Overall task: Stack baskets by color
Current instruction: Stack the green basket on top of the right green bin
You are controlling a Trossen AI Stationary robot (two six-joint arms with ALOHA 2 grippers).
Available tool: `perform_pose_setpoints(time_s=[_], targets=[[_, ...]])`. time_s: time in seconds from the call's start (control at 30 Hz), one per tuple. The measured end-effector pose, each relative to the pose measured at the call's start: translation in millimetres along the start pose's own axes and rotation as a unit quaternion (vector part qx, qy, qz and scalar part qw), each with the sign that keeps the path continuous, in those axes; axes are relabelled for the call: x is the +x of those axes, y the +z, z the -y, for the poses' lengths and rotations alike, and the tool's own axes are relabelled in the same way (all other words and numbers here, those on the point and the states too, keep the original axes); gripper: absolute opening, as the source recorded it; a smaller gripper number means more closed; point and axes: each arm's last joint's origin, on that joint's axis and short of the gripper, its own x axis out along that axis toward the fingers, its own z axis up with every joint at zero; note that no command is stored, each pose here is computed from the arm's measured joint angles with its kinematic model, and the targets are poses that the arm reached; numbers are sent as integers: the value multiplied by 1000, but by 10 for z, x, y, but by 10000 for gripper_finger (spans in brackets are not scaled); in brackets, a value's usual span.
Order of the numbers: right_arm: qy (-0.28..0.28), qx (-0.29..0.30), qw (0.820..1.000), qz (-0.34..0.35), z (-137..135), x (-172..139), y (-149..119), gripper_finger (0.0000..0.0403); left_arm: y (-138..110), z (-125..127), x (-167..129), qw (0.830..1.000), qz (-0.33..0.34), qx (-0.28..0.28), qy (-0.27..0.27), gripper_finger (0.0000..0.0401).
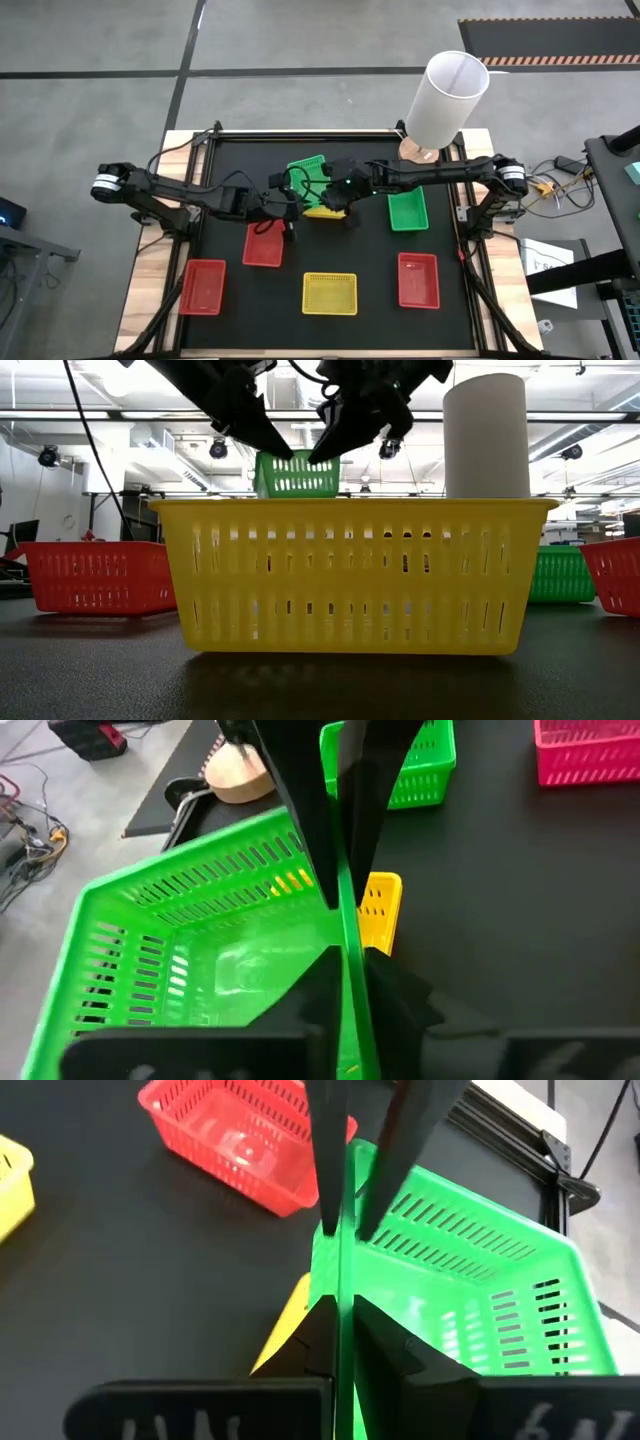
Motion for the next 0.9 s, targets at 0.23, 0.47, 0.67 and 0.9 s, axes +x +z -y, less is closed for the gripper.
perform_pose_setpoints(time_s=[0.23, 0.47, 0.67, 0.9], targets=[[-13, -24, 999, -40, -11, -65, -45, 9, 16, -26, -43, 999, 5, 35, 5, 104], [-7, -13, 997, -73, -43, -251, -78, 9, 115, -142, -286, 997, 50, 54, 11, 116], [13, 39, 994, -101, -181, -599, -143, 9, 109, -140, -477, 990, 134, 32, -41, 116], [22, 78, 994, -67, -588, -1054, -272, 9, -44, -53, -485, 973, 219, 9, -65, 116]])
